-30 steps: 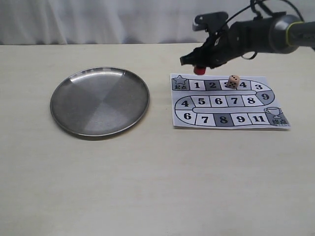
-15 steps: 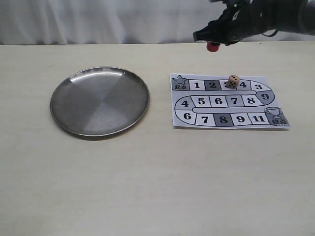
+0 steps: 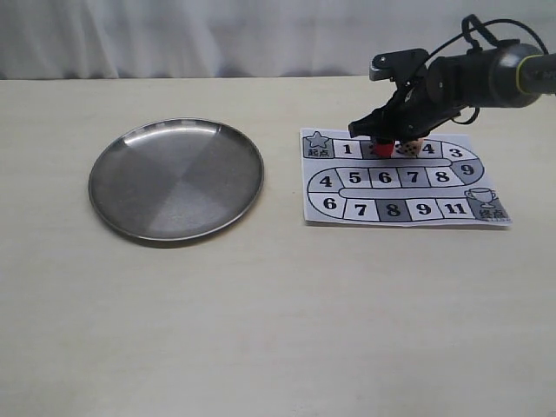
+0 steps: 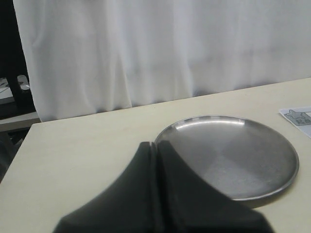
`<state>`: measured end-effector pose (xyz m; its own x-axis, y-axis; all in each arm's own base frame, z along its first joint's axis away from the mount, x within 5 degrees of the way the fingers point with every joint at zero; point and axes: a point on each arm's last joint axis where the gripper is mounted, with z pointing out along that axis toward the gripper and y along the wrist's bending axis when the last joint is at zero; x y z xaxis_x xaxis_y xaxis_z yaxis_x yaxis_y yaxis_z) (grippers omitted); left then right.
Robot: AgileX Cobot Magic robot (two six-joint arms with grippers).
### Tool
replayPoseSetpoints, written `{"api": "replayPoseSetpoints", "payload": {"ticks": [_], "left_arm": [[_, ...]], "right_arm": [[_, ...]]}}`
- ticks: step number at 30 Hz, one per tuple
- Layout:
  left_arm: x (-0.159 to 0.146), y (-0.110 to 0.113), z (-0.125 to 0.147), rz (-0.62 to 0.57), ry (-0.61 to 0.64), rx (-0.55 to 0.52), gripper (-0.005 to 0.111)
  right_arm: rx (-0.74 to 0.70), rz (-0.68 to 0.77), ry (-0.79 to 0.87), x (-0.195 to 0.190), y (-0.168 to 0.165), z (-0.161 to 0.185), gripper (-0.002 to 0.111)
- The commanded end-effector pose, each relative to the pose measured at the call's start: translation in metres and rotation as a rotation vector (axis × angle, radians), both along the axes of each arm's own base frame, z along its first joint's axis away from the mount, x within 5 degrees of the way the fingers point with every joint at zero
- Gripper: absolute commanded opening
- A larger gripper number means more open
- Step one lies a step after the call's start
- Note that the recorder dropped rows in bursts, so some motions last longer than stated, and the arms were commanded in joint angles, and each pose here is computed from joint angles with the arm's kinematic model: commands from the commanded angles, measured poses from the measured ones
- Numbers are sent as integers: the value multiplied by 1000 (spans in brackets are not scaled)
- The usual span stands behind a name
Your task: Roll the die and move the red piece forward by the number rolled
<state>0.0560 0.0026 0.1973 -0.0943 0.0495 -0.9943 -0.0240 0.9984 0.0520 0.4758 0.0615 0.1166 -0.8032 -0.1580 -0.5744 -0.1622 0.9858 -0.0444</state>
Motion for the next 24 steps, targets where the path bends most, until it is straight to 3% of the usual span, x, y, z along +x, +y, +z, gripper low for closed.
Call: {"api": "replayPoseSetpoints", "payload": {"ticks": [1,15,24], "left_arm": [[0,0,0,-4,-9,-6,0],[0,0,0,-4,-9,-6,0],[0,0,0,-4,-9,-6,0]], "right_arm": [[-15,-1,63,-4,-2,-11,4],[-13,-1,51,-4,-2,-5,4],[10,-1,-124,-9,-3,77,4]]}}
